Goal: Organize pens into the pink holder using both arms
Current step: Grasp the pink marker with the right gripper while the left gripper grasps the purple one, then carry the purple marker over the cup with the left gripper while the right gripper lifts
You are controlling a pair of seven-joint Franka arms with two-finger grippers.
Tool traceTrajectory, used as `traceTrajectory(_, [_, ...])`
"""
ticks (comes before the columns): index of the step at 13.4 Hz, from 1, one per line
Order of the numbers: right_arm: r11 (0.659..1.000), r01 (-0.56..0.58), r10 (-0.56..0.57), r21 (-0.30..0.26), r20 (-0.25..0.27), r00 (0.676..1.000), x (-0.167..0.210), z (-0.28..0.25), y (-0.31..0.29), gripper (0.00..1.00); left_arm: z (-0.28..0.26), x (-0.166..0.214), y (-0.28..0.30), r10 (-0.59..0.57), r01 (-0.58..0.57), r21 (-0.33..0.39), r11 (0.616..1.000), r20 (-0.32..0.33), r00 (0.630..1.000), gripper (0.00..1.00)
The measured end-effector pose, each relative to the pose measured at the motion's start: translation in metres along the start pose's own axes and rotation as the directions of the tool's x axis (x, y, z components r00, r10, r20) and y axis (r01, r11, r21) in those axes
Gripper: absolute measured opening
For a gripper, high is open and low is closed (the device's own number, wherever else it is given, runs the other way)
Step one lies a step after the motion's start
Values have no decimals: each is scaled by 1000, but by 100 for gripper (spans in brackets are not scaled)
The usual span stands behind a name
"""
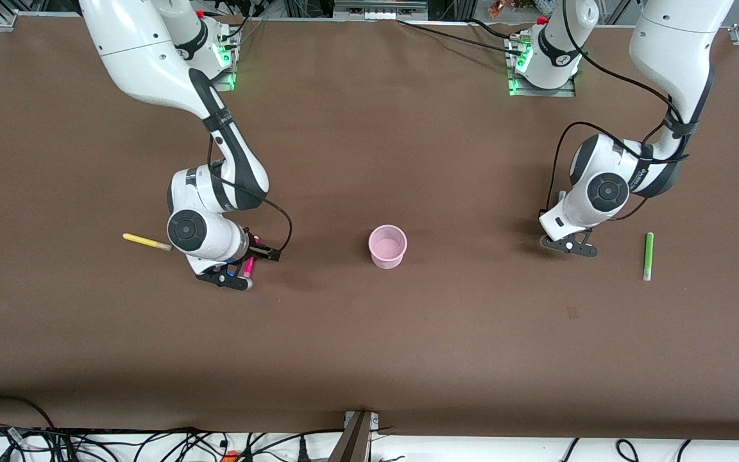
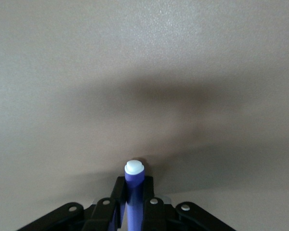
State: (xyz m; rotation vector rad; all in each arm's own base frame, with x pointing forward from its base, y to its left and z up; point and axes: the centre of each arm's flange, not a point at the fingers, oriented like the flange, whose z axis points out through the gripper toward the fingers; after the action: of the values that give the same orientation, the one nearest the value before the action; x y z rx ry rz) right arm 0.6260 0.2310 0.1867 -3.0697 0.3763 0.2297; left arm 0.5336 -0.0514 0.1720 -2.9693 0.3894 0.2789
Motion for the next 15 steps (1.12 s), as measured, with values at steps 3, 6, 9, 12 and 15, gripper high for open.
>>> traceTrajectory(3, [1000, -4, 4, -2, -1, 1000, 2, 2, 3, 72, -2, 2, 6, 11, -11, -2, 1000, -3, 1000, 18])
traceTrajectory(6, [1000, -7, 7, -12, 12, 1000, -1, 9, 7, 54, -36, 14, 10, 20, -20, 11, 1000, -29, 999, 18])
traceTrajectory(9, [1000, -10, 11, -15, 15, 1000, -2, 10, 10, 35, -121, 34, 47, 79, -80, 39, 996, 20, 997, 18])
traceTrajectory(12, [1000, -13, 13, -15, 14, 1000, -1, 9, 12, 18, -192, 52, 84, 130, -129, 37, 991, -28, 991, 18])
traceTrajectory(15, [1000, -12, 12, -15, 13, 1000, -1, 9, 12, 18, -234, 64, 135, 200, -201, 7, 980, -116, 973, 18])
